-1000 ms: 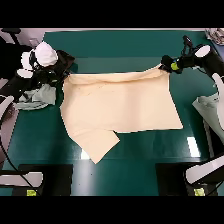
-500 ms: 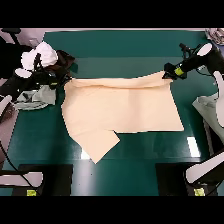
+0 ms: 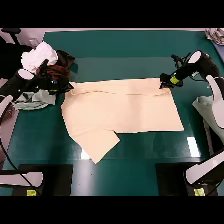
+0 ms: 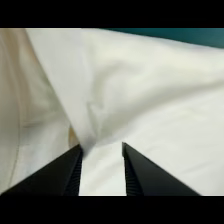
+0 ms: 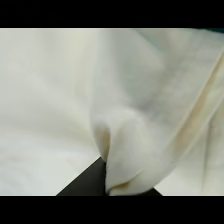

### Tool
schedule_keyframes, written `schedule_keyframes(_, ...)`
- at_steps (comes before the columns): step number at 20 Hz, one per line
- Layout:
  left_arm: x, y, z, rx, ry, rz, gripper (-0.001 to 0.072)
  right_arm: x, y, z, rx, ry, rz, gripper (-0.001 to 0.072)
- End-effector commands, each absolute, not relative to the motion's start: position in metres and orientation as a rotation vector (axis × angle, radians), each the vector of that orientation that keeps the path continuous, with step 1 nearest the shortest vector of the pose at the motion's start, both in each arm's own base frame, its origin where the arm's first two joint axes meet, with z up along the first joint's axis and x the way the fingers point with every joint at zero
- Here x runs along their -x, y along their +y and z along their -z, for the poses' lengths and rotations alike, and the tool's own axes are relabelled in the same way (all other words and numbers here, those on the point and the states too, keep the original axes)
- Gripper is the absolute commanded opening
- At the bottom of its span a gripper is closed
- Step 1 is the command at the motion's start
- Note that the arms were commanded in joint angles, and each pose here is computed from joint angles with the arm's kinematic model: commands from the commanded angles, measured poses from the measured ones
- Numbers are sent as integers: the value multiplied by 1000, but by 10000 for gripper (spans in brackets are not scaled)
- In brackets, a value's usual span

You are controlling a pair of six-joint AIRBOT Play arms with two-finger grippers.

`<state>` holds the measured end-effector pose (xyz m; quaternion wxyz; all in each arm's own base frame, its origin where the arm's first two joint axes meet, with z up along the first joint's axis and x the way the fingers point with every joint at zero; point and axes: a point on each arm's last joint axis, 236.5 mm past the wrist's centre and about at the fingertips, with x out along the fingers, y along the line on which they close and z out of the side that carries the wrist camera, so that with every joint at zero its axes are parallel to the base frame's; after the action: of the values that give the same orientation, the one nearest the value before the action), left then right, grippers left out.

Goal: Fold the shirts.

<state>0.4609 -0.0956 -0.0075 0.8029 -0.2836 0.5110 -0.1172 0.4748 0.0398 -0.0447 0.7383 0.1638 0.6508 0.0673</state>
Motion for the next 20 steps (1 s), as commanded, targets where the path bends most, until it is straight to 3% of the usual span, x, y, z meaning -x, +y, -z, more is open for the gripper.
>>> schedule_keyframes(1,-447,-99,14,556,1148,291,314,-473,40,47,-355,1435,-146,32)
schedule_keyframes(2,-445,-99,14,547,1159,300,315,-472,40,47,-355,1442,-147,32)
schedule_keyframes(3,-441,-99,16,535,1177,305,365,-470,40,47,-355,1448,-148,33)
schedule_keyframes(4,-436,-99,19,521,1195,308,516,-468,41,46,-354,1455,-150,34)
schedule_keyframes(5,-431,-96,22,497,1217,307,566,-467,40,44,-353,1455,-151,36)
schedule_keyframes(8,-427,-89,28,451,1239,295,565,-469,20,32,-273,1417,-94,35)
schedule_keyframes(18,-459,-84,16,494,1100,246,565,-464,5,20,-283,1410,-63,37)
schedule_keyframes(19,-459,-85,16,501,1100,249,565,-461,2,21,-270,1423,-56,118)
schedule_keyframes(20,-457,-86,16,500,1107,254,565,-456,-7,24,-235,1442,-31,351)
